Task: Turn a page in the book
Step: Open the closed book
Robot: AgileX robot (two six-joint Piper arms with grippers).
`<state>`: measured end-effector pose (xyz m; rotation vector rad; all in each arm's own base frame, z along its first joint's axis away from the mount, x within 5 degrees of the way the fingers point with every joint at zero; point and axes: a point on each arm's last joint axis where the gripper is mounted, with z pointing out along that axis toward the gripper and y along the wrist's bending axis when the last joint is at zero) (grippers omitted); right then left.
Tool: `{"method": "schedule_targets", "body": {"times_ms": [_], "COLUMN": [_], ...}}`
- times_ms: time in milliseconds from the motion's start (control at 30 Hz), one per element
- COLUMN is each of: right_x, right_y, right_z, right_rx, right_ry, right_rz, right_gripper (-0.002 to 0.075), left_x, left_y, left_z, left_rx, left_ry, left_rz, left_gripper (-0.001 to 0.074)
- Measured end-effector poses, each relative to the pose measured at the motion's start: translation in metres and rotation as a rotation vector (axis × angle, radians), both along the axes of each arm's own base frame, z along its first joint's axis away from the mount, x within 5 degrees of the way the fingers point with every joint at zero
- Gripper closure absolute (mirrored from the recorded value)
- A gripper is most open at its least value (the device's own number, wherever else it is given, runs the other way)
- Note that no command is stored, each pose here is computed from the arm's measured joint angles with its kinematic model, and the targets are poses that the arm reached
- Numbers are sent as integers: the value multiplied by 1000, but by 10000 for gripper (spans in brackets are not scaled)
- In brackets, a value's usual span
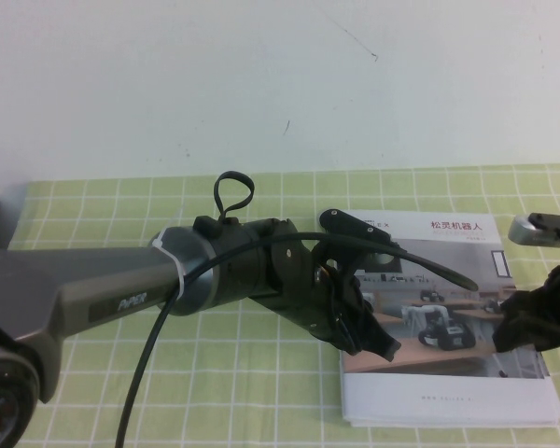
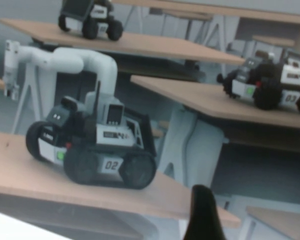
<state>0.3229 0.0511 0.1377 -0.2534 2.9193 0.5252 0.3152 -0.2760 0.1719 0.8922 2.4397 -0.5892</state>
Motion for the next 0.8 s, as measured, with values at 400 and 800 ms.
{"method": "schedule_targets", "body": {"times_ms": [400, 800], "right_x": [-1, -4], "right_y": [1, 1], "right_z": [0, 12], "right_rx": [7, 9], "right_ry": [14, -6], "right_rz": [6, 19], "right_gripper": [277, 301], "left_x": [0, 0], "left_y": [0, 0], "left_z": [0, 0], "left_rx": [4, 5], "left_ry": [-3, -1], "left_rz": [-3, -4], "left_gripper": [738, 738]}}
